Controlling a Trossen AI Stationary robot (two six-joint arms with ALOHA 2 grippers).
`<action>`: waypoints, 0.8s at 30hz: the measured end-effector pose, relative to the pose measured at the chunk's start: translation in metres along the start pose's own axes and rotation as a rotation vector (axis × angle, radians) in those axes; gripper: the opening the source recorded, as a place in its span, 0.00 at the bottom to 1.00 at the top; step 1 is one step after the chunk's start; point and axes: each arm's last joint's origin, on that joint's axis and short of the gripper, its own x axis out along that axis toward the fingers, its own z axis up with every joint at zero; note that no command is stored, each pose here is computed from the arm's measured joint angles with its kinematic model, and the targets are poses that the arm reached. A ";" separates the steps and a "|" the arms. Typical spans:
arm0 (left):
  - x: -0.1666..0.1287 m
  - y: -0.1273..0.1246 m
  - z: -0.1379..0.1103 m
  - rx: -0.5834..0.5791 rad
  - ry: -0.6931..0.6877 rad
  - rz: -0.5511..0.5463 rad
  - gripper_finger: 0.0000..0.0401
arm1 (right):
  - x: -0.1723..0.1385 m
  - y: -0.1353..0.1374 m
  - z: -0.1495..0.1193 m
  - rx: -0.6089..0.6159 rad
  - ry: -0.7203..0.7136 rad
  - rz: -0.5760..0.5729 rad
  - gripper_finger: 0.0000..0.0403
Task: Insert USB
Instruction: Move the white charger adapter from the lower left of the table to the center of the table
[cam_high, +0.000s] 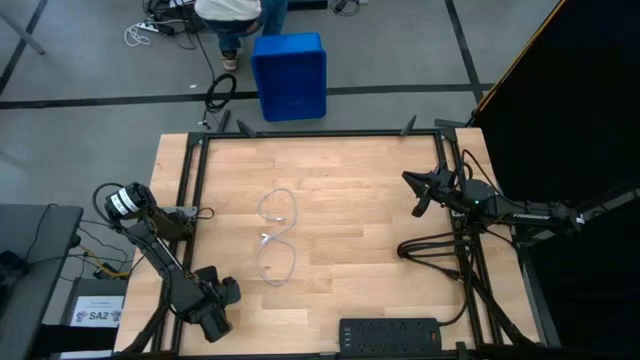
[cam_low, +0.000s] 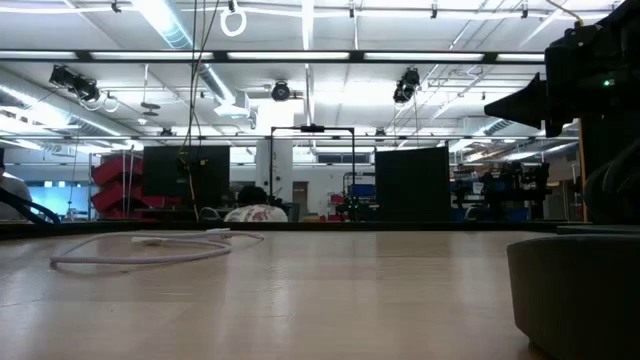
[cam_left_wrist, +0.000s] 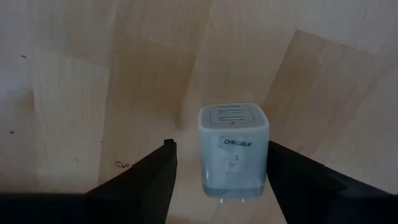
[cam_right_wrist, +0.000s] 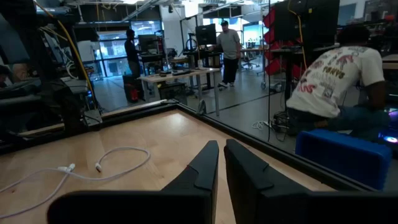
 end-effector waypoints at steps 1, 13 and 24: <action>0.001 0.000 0.000 0.016 0.000 -0.002 0.52 | 0.000 0.000 0.000 0.000 0.000 0.000 0.02; -0.014 0.023 0.018 0.123 0.011 0.130 0.30 | 0.000 0.000 0.000 0.000 0.000 -0.001 0.00; -0.083 0.039 0.108 0.317 -0.320 0.173 0.30 | 0.000 0.000 0.000 0.000 0.000 -0.001 0.02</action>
